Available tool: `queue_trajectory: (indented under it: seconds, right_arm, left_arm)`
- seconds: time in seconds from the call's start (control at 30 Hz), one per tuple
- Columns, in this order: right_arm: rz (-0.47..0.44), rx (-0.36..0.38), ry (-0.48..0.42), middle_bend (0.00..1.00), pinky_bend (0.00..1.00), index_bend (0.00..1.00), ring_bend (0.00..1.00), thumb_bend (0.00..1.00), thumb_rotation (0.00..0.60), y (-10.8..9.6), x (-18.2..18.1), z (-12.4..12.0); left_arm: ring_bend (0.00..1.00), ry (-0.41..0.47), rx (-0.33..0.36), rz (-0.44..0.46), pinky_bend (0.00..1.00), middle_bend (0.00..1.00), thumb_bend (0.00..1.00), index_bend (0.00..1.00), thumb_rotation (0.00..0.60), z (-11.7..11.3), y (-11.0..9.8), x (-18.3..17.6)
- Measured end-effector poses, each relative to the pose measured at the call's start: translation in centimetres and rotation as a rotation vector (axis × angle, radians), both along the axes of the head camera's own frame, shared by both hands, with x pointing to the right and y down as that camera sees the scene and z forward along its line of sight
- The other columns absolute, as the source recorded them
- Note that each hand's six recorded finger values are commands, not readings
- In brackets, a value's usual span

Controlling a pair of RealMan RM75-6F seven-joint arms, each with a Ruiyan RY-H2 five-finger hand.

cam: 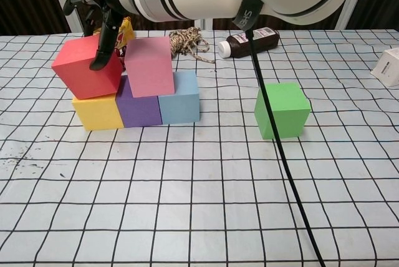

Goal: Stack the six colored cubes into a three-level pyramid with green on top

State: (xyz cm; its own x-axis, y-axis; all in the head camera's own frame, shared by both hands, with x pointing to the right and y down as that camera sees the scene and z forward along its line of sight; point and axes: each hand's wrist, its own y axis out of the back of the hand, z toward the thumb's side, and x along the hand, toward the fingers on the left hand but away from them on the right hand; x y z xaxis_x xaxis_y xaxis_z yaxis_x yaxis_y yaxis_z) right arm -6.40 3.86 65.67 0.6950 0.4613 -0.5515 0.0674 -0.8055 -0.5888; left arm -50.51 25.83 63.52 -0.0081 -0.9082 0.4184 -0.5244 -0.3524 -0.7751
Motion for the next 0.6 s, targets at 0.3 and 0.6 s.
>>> queue_trajectory:
  seconds: [0.3, 0.6]
  right_arm:
    - [-0.002, 0.000, 0.005, 0.25, 0.00, 0.00, 0.00, 0.13, 0.600, -0.09, 0.46, -0.28]
    - [0.005, 0.001, -0.001, 0.24, 0.00, 0.00, 0.00, 0.12, 0.600, -0.14, 0.76, -0.64]
  left_arm:
    - [0.00, 0.001, 0.000, 0.003, 0.05, 0.18, 0.00, 0.04, 0.600, 0.01, -0.03, 0.10]
    - [0.00, 0.002, -0.003, 0.007, 0.05, 0.18, 0.00, 0.04, 0.600, 0.12, -0.05, 0.26]
